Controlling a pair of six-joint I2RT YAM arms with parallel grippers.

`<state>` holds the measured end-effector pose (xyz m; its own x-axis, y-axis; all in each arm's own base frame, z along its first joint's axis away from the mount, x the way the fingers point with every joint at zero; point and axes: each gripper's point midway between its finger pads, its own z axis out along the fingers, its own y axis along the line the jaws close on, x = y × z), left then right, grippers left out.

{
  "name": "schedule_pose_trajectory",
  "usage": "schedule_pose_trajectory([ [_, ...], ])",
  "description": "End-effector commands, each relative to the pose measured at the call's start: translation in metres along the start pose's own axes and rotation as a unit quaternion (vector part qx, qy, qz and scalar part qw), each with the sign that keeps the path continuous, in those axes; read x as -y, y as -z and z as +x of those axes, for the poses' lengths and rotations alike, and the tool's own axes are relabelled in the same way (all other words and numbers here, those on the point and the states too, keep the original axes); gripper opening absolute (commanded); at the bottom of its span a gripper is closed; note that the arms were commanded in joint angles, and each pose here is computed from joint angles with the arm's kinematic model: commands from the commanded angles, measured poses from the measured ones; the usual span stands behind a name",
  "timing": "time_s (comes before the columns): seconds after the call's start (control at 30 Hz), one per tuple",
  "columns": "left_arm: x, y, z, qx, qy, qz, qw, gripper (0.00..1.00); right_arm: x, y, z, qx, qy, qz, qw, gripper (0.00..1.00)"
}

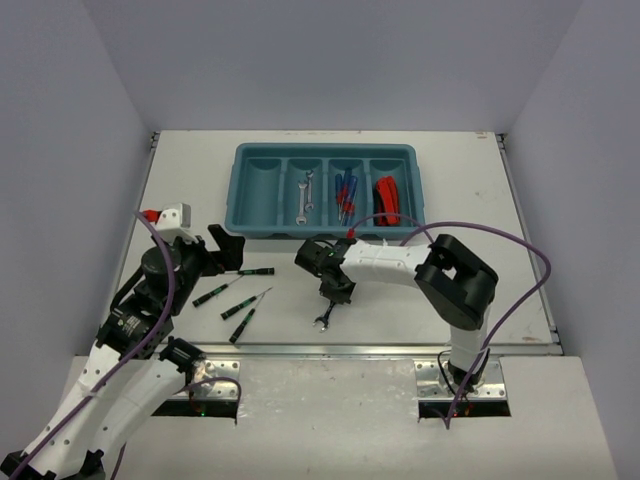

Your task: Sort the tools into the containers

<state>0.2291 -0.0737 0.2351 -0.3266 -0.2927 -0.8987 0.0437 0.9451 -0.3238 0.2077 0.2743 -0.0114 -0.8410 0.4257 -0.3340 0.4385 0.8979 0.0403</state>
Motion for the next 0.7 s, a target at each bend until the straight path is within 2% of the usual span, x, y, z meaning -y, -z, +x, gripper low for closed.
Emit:
schedule_pose_trajectory([
  [0.0,0.007,-0.001,-0.007,0.013,0.002,0.012,1.0,1.0,0.004,0.024,-0.008,0.006,-0.008,-0.01,1.0,0.0],
  [0.4,0.006,-0.002,-0.007,0.012,0.001,0.011,1.0,1.0,-0.003,0.066,-0.014,0.016,0.004,-0.075,0.997,0.0],
  [0.67,0.006,-0.001,-0.007,0.013,0.002,0.009,1.0,1.0,-0.023,0.104,-0.029,0.04,0.052,-0.151,0.986,0.0],
])
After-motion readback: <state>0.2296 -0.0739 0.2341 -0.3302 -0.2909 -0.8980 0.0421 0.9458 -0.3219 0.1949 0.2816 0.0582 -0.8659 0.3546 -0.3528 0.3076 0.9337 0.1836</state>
